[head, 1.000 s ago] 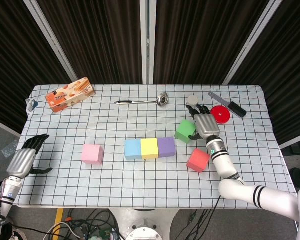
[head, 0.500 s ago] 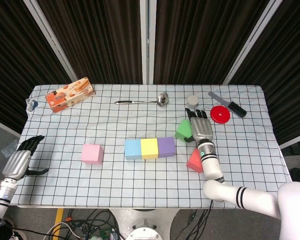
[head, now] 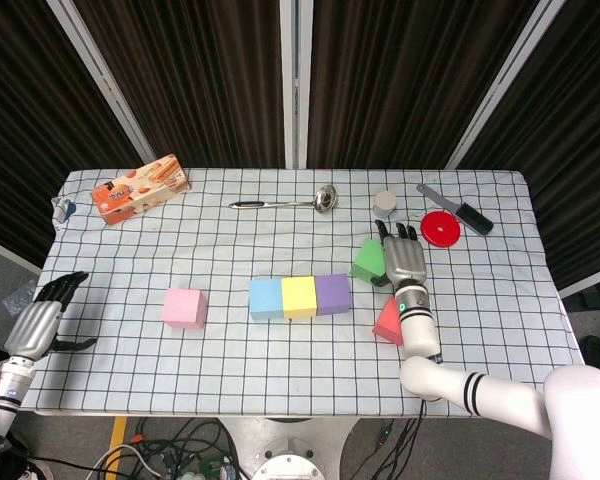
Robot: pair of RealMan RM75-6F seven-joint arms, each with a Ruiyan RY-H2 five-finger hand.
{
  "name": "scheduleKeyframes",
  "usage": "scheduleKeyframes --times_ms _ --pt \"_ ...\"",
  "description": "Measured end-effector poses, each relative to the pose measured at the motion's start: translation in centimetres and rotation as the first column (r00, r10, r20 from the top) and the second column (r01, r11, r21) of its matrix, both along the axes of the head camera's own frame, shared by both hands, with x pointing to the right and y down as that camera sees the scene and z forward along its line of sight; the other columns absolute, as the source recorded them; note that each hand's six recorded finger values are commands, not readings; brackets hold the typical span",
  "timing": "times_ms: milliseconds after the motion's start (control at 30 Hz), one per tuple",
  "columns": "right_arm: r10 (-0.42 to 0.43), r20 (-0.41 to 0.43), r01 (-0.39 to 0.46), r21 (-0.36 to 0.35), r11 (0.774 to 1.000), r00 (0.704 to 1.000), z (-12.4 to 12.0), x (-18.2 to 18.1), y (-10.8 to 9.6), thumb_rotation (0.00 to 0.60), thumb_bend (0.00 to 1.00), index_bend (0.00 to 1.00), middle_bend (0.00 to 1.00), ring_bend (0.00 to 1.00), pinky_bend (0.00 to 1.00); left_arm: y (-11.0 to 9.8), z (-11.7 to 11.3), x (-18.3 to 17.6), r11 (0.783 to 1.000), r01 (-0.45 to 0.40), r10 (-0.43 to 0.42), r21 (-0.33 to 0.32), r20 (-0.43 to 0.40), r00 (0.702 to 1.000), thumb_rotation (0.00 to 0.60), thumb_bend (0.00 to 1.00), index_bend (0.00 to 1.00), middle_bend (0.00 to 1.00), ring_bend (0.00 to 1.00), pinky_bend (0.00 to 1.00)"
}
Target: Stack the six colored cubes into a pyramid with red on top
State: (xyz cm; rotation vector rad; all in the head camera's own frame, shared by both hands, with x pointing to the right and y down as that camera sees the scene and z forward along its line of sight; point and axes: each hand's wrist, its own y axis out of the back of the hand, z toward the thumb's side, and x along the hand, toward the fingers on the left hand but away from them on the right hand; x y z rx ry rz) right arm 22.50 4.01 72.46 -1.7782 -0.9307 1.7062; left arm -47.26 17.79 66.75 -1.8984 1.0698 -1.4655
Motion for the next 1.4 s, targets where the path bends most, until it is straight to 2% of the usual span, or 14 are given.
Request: scheduleKeyframes --times_ms 133,267,400,600,700,800,933,1033,1233,1333,1400 --pt "0.000 0.002 0.000 0.030 1.000 1.000 -0.5 0.1 -0.2 0.600 0.17 0.00 0.44 0.00 0.00 -0.1 -0.1 0.1 1.000 -0.002 0.002 0.000 -0.004 1.000 0.600 0.00 0.04 0.02 0.00 0.07" --pt "0.005 0.013 -0.006 0.059 0.998 1.000 -1.3 0.4 -0.5 0.600 0.26 0.00 0.44 0.00 0.00 -0.1 -0.1 0.3 1.000 -0.005 0.005 -0.002 -0.004 1.000 0.600 0.00 0.04 0.03 0.00 0.07" --pt "-0.010 0.041 0.007 0.082 0.997 0.999 -2.7 0.5 -1.1 0.600 0.28 0.00 0.43 0.00 0.00 -0.1 0.0 0.5 1.000 -0.010 0.010 -0.008 -0.001 1.000 0.600 0.00 0.04 0.02 0.00 0.07" --pt "-0.081 0.157 0.068 0.089 0.994 0.984 -5.7 0.2 -2.5 0.600 0.29 0.00 0.42 0.00 0.00 -0.5 -0.2 1.0 1.000 -0.018 0.018 -0.011 -0.003 1.000 0.600 0.00 0.04 0.02 0.00 0.07" --pt "-0.166 0.189 0.149 0.101 0.984 0.968 -7.8 -0.1 -3.6 0.600 0.29 0.00 0.41 0.00 0.00 -0.7 -0.4 1.4 1.000 -0.020 0.020 -0.006 -0.007 1.000 0.600 0.00 0.04 0.03 0.00 0.07" --pt "-0.277 0.199 0.258 0.114 0.959 0.940 -9.4 -1.0 -4.1 0.600 0.28 0.00 0.39 0.00 0.00 -0.9 -0.5 1.8 1.000 -0.016 0.016 0.000 -0.020 1.000 0.600 0.00 0.04 0.03 0.00 0.07" --pt "-0.417 0.231 0.399 0.121 0.909 0.879 -10.5 -3.1 -3.6 0.600 0.28 0.00 0.35 0.00 0.00 -1.0 -0.7 2.1 1.000 -0.015 0.015 0.002 -0.029 0.999 0.600 0.00 0.04 0.03 0.00 0.07" --pt "-0.489 0.260 0.476 0.115 0.872 0.833 -10.6 -4.4 -2.8 0.600 0.29 0.00 0.33 0.00 0.00 -1.1 -0.8 2.1 1.000 -0.015 0.015 0.000 -0.032 0.999 0.600 0.00 0.04 0.03 0.00 0.07" --pt "-0.590 0.285 0.581 0.126 0.804 0.755 -10.4 -6.4 -1.5 0.600 0.28 0.00 0.33 0.00 0.00 -1.0 -0.8 1.8 1.000 -0.002 0.002 -0.004 -0.041 0.999 0.600 0.00 0.04 0.02 0.00 0.07" --pt "-0.613 0.284 0.607 0.119 0.786 0.737 -9.7 -6.9 -0.9 0.600 0.28 0.00 0.33 0.00 0.00 -0.9 -0.7 1.7 1.000 -0.001 0.001 -0.008 -0.043 0.999 0.600 0.00 0.04 0.03 0.00 0.07" --pt "-0.615 0.288 0.611 0.117 0.783 0.734 -9.4 -7.2 -0.7 0.600 0.28 0.00 0.33 0.00 0.00 -0.9 -0.7 1.6 1.000 0.002 -0.002 -0.010 -0.047 0.999 0.600 0.00 0.04 0.03 0.00 0.07"
